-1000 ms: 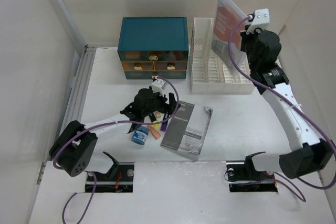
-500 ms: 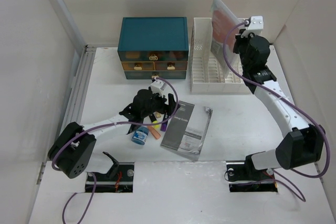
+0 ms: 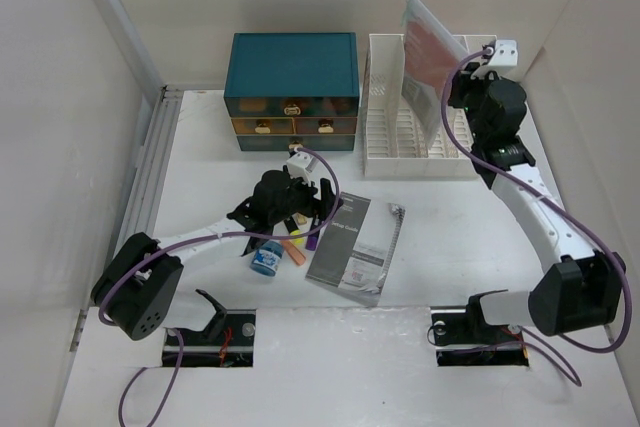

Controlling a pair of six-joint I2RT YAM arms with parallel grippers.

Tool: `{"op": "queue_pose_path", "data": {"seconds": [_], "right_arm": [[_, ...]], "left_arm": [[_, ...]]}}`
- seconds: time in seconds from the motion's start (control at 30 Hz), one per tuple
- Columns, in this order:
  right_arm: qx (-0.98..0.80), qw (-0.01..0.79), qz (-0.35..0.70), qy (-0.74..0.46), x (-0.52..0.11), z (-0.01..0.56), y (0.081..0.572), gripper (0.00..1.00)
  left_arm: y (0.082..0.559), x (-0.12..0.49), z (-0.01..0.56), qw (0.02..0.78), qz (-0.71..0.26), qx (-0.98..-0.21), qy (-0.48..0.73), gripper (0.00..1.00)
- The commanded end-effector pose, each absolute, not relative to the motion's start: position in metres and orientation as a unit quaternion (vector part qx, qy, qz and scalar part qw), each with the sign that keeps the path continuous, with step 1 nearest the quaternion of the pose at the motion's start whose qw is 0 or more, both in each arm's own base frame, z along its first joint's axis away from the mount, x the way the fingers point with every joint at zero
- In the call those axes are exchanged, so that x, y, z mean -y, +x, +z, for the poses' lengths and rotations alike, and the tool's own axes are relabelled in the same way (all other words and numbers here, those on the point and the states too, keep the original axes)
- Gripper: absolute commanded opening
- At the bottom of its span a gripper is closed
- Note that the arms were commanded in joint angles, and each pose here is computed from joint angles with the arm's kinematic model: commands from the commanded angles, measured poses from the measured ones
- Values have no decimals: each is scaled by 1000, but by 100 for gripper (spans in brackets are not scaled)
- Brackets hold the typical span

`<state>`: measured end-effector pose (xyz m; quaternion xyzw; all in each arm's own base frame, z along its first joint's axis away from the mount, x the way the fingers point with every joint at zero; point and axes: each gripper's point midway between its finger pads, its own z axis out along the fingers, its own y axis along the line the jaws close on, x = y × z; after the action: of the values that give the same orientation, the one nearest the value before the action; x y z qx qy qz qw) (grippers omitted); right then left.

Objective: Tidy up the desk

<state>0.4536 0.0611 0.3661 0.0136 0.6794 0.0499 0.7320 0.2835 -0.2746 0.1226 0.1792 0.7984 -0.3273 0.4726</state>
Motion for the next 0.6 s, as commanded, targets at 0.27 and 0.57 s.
{"op": "queue_pose_path", "data": {"seconds": [0.27,0.57], "right_arm": [[-657,739,148,12,-89,398,438,0],[-668,726,164,-4,-108,389,434,0]], "left_arm": [[286,276,136,491,-338,-783,179,79],[284,274,132,487,-336,-786,179,79]]}}
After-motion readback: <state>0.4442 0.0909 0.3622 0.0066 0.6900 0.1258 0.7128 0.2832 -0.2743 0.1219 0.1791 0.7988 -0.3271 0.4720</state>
